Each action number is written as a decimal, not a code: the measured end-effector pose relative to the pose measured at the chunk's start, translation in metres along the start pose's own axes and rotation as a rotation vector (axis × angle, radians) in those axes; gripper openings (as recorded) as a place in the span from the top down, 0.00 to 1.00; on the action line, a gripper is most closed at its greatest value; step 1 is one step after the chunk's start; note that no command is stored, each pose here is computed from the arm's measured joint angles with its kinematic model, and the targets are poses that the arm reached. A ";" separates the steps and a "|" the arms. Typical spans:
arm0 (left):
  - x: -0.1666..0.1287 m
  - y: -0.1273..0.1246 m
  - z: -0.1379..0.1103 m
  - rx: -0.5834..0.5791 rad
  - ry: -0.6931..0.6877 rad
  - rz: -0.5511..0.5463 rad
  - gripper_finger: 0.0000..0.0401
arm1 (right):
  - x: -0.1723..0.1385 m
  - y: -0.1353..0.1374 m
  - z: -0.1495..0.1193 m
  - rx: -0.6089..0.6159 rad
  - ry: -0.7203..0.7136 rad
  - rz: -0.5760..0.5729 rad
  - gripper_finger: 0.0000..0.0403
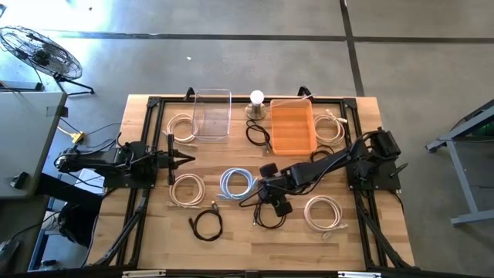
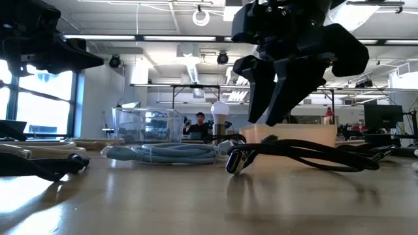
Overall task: Pick & Place USB Port
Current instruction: Put the black charger cable into the transparent bin
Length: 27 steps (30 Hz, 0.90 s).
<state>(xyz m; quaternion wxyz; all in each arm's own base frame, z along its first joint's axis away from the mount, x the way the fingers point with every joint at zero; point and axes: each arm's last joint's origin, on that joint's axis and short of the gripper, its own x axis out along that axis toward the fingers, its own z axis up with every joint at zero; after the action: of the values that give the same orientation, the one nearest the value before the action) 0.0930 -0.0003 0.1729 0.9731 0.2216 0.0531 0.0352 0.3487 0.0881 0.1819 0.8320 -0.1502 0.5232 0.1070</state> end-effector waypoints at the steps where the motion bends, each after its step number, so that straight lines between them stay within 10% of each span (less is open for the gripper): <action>1: 0.000 0.000 0.000 0.000 0.000 0.000 1.00 | 0.002 0.000 0.000 -0.004 0.002 0.007 0.55; 21: 0.001 0.000 -0.001 -0.001 0.007 -0.003 1.00 | 0.038 -0.022 -0.008 0.002 0.030 0.101 0.56; 27: 0.001 -0.001 -0.001 -0.002 -0.003 -0.034 1.00 | 0.038 -0.022 -0.008 0.003 0.030 0.100 0.75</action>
<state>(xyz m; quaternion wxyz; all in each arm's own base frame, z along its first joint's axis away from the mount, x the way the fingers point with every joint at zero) 0.0936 -0.0012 0.1717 0.9738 0.2199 0.0554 0.0184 0.3659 0.0659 0.1470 0.8180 -0.1241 0.5424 0.1456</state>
